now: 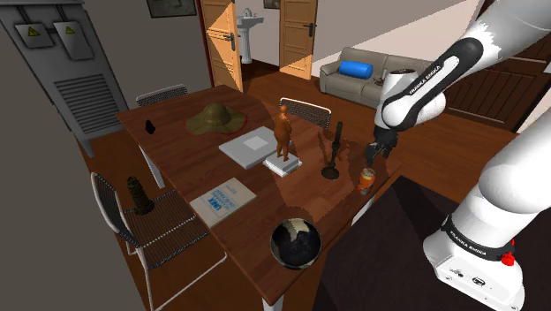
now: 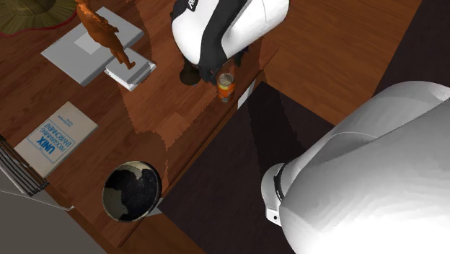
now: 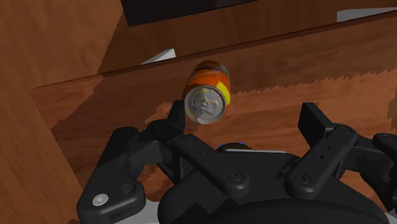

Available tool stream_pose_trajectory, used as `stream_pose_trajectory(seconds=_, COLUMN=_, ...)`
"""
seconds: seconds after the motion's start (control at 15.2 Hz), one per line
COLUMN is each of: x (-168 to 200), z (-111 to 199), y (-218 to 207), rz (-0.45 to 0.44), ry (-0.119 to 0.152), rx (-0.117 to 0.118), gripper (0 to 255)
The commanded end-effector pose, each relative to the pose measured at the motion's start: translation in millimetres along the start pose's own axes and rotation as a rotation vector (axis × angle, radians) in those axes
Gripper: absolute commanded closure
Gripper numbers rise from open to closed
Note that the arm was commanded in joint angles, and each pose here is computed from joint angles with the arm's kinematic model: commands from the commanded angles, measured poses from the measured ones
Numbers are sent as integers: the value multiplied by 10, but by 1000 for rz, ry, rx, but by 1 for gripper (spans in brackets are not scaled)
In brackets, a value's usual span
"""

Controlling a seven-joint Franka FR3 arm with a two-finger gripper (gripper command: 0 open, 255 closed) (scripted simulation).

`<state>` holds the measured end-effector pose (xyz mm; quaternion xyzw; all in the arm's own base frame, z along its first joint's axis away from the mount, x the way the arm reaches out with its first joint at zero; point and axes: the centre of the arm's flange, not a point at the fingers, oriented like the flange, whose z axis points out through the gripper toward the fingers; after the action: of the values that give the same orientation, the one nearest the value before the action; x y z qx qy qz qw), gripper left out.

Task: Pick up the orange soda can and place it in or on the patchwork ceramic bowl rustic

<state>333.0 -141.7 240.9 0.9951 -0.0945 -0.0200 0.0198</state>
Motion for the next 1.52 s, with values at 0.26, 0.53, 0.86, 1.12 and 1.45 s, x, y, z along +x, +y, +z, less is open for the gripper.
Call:
stream_pose_trajectory(seconds=0.26, x=217, z=691, y=272, rz=23, ry=48, rx=21, gripper=0)
stream_pose_trajectory(seconds=0.53, x=318, z=1015, y=371, rz=32, ry=65, rx=31, gripper=0)
stream_pose_trajectory(seconds=0.86, x=335, z=1279, y=363, rz=32, ry=65, rx=31, gripper=0)
stream_pose_trajectory(seconds=1.12, x=340, z=1362, y=360, rz=32, ry=65, rx=31, gripper=0)
stream_pose_trajectory(seconds=1.45, x=340, z=1361, y=360, rz=32, ry=65, rx=31, gripper=0)
